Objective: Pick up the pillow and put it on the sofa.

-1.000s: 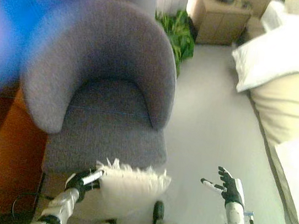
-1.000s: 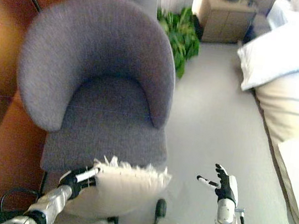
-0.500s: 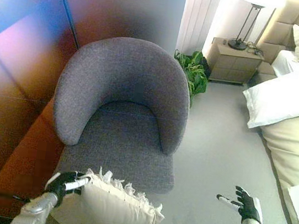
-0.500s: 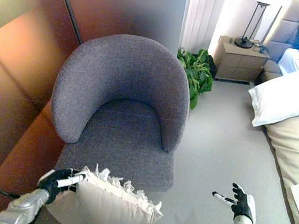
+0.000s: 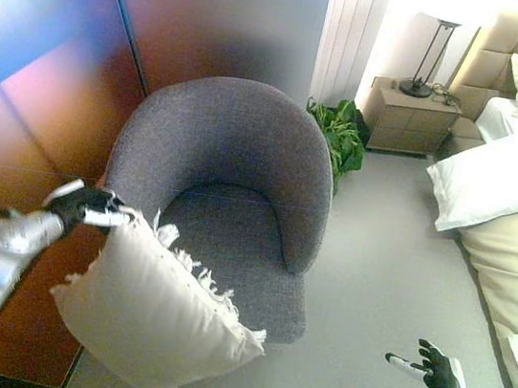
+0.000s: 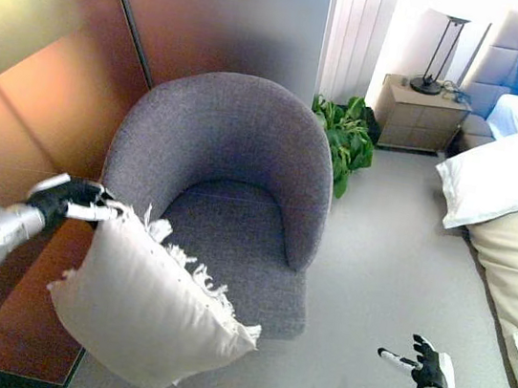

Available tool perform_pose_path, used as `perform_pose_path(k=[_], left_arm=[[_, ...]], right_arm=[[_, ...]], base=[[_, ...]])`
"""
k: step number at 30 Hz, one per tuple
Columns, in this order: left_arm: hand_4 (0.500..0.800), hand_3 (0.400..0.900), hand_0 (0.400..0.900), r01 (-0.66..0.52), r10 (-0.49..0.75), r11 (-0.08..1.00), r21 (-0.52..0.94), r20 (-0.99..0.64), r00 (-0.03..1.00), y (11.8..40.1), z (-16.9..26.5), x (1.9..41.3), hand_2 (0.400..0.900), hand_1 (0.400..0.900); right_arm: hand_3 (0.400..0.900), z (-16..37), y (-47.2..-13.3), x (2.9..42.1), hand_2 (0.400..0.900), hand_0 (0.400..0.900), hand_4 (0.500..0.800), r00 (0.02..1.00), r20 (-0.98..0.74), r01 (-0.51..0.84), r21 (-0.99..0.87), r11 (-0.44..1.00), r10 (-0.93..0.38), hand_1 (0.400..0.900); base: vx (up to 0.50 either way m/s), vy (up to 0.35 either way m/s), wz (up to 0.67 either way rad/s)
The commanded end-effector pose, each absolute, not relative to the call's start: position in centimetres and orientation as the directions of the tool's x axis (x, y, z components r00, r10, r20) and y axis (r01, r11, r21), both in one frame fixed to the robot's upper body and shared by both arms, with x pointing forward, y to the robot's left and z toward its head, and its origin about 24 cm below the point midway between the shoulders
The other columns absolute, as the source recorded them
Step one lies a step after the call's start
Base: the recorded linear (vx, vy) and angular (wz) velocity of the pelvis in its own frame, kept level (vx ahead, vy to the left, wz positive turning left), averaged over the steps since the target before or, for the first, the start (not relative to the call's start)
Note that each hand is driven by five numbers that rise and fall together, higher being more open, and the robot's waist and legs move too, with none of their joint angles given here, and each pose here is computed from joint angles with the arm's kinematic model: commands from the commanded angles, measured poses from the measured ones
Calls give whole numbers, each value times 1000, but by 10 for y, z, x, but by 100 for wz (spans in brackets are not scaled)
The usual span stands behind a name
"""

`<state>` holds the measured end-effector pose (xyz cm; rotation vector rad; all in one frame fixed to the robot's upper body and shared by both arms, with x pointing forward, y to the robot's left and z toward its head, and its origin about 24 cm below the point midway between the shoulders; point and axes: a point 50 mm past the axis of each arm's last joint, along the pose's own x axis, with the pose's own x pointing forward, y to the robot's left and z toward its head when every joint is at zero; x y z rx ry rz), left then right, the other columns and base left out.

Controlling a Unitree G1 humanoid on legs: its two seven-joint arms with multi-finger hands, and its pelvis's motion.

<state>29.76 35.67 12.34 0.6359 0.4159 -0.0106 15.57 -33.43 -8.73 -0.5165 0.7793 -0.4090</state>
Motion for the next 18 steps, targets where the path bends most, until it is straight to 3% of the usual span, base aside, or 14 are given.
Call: perform_pose_path(k=[1, 9, 18], left_arm=[[500, 400, 400, -58, 65, 763, 644, 14, 998, 360, 269, 327, 400, 400], [500, 400, 400, -41, 120, 645, 763, -48, 992, 356, 296, 344, 400, 400], [500, 400, 400, -59, 202, 616, 786, -85, 976, 357, 300, 354, 400, 400]], right_arm=[[900, -41, -362, 198, 900, 900, 800, 765, -373, 180, -658, 731, -525, 900], [900, -39, -361, 205, 900, 900, 800, 776, -367, 163, -669, 725, -513, 900], [900, -38, -349, 219, 900, 900, 800, 809, -369, 103, -677, 728, -458, 900]], base=[[26, -26, -17], [52, -17, -15], [71, -2, -22]])
